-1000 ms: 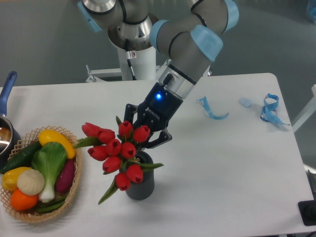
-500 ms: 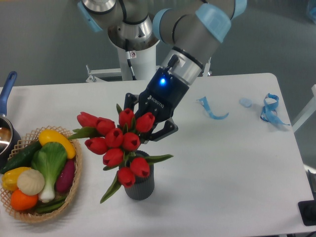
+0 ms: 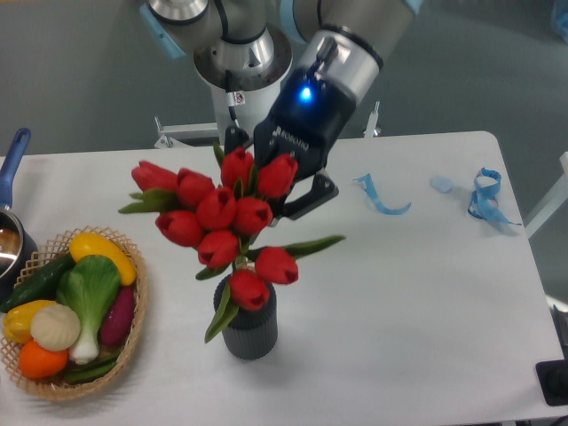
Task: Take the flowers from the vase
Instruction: 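Lift the gripped tulips up and out of the dark grey vase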
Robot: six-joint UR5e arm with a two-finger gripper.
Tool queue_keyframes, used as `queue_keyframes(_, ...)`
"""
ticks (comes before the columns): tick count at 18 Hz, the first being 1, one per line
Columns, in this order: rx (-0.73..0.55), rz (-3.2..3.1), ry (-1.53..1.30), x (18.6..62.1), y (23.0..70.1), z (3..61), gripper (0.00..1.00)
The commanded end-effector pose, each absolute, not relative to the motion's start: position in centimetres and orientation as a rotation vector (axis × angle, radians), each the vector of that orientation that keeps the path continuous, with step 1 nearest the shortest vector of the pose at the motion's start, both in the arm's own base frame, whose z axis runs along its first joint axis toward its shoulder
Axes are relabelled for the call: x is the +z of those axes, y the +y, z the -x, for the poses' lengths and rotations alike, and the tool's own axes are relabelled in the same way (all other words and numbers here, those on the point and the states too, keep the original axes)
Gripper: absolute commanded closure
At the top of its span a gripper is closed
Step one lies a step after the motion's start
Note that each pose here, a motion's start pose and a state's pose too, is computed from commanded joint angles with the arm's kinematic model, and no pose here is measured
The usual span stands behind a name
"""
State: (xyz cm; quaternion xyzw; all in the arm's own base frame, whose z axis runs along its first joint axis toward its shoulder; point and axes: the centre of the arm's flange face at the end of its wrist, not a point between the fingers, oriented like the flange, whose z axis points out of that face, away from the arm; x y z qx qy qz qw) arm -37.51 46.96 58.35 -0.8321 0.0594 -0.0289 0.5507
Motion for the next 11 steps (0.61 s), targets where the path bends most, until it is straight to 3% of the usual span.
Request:
queue_keyframes(6,0.01,1.983,0.052,57.3,42.8,42.9,0.68)
queue_keyframes(11,0.074,2.013,0.072,52.6,40.4,48.6,0.68)
